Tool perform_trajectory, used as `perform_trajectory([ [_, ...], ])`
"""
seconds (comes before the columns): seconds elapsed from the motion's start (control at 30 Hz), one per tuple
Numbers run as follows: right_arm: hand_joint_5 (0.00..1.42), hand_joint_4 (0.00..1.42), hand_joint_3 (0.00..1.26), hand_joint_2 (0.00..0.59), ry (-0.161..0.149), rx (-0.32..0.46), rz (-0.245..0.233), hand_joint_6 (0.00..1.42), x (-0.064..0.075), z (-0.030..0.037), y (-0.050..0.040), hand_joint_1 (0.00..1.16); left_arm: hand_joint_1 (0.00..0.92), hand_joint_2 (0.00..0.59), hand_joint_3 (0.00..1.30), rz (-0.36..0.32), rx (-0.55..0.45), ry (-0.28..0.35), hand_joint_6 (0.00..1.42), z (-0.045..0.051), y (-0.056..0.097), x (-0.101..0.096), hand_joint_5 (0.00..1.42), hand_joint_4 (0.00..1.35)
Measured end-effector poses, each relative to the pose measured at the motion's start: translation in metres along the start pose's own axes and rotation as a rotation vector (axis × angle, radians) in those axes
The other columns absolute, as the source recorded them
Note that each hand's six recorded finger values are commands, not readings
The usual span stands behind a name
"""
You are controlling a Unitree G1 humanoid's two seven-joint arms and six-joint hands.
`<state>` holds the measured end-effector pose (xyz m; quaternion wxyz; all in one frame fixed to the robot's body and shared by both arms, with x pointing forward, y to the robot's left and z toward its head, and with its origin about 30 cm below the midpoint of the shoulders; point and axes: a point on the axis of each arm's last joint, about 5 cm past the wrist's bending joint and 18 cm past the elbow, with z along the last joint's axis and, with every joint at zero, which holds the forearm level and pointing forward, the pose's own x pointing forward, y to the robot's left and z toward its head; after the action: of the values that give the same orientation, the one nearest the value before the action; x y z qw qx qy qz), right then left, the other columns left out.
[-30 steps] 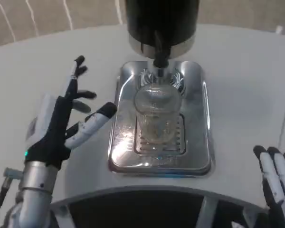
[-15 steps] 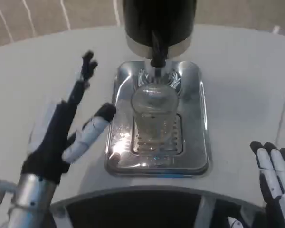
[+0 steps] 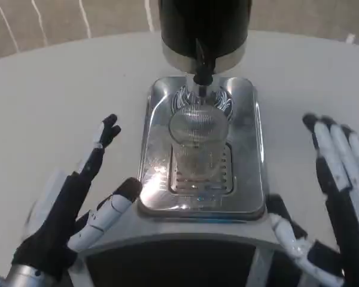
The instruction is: Grasp the cup under the faucet to collect the drink, then remove the cup.
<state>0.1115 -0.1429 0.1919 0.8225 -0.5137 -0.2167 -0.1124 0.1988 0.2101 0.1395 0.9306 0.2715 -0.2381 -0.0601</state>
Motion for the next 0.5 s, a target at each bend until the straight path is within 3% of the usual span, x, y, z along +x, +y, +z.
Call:
perform_trajectory([
  [0.23, 0.00, 0.00, 0.02, 0.465, -0.022, 0.074, -0.034, 0.07, 0.016, 0.0024, -0.0045, 0.35, 0.000, 0.134, 0.00, -0.036, 0.028, 0.019, 0.02, 0.0017, -0.002, -0.009, 0.03, 0.00],
  [0.4, 0.00, 0.00, 0.02, 0.465, -0.020, 0.149, -0.048, 0.07, 0.024, 0.0061, -0.0040, 0.35, 0.000, 0.132, 0.00, -0.063, 0.056, 0.032, 0.02, 0.0023, -0.004, -0.016, 0.02, 0.00],
  [0.5, 0.00, 0.00, 0.02, 0.465, -0.037, 0.224, -0.054, 0.07, 0.033, 0.0133, 0.0008, 0.35, 0.000, 0.132, 0.00, -0.086, 0.086, 0.034, 0.02, 0.0041, -0.006, -0.020, 0.02, 0.00],
])
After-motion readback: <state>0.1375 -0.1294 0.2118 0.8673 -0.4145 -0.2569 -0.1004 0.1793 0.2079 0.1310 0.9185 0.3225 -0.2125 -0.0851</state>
